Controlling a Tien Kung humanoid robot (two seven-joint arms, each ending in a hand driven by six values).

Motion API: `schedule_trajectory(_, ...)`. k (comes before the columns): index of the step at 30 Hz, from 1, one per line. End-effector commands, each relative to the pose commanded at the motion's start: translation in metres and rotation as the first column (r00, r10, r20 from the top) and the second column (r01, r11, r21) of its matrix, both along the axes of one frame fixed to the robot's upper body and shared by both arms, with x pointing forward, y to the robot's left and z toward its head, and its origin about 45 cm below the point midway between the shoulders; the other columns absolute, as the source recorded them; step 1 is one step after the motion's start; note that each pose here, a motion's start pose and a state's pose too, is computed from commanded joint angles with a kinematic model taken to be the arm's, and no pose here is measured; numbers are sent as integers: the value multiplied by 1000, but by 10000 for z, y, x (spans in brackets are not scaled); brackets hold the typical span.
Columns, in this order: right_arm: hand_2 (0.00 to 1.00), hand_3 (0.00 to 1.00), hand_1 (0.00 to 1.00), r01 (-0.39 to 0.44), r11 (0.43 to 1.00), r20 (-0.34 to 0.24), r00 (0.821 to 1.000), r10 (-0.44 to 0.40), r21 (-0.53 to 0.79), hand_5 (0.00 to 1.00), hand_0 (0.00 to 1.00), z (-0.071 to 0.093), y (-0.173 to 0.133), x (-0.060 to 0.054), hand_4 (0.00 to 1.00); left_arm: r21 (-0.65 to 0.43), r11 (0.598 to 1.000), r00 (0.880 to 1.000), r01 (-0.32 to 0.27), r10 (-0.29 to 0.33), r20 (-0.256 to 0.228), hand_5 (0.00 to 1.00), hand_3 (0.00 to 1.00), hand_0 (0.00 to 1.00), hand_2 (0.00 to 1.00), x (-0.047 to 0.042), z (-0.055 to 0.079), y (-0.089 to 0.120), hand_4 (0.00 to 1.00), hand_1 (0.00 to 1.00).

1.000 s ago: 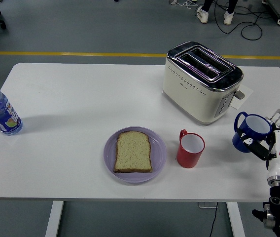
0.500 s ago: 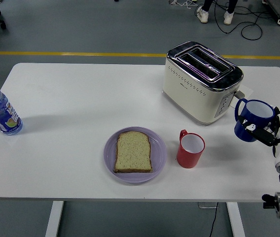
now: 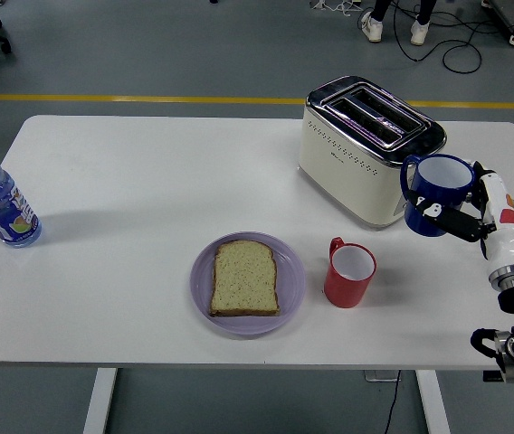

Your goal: Pick up the cup,pour liquid into bread,place the cup on the desk

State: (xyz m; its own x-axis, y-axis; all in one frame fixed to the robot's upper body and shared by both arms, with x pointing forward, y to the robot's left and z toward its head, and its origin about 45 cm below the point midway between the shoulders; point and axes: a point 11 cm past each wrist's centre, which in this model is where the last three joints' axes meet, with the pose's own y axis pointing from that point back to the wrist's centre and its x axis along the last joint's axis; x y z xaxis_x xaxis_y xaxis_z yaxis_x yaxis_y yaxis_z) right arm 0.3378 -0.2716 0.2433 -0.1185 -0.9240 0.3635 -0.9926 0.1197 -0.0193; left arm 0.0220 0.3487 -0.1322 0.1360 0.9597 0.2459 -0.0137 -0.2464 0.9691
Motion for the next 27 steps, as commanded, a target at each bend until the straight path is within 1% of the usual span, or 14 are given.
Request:
schedule_trajectory(2,563,550,416,-20,1000,-1,1000,20,-15,2,346,21,62,45,785,0,1000,1000,-2,2,1,861,504,632,651,7,1,0,238,640)
schedule_trajectory(6,564,551,418,-57,997,-14,998,56,-50,2,339,29,163,101,785,0,1000,1000,-5,5,5,860,503,632,651,23,2,1,237,640)
schedule_trajectory(13,564,550,418,-127,987,-31,992,124,-101,2,341,50,377,181,782,0,1000,1000,-10,10,6,860,504,633,651,26,3,5,237,640)
schedule_trajectory(15,564,550,418,-147,981,-36,989,144,-127,2,341,50,469,228,782,0,1000,1000,-11,11,4,860,504,633,651,20,3,5,237,640)
schedule_trajectory(20,562,552,412,-174,972,-30,985,171,-160,2,339,78,611,287,779,-1,1000,1000,-10,10,4,859,504,633,651,14,1,-2,237,639)
schedule_trajectory(24,561,552,411,-206,955,-26,978,205,-213,2,335,122,770,343,781,-2,1000,1000,-11,11,4,855,503,632,651,16,0,-6,235,639)
schedule_trajectory(27,561,552,411,-224,943,-28,974,224,-245,2,335,142,839,359,781,-2,1000,1000,-13,13,4,855,503,632,651,16,0,-7,235,639)
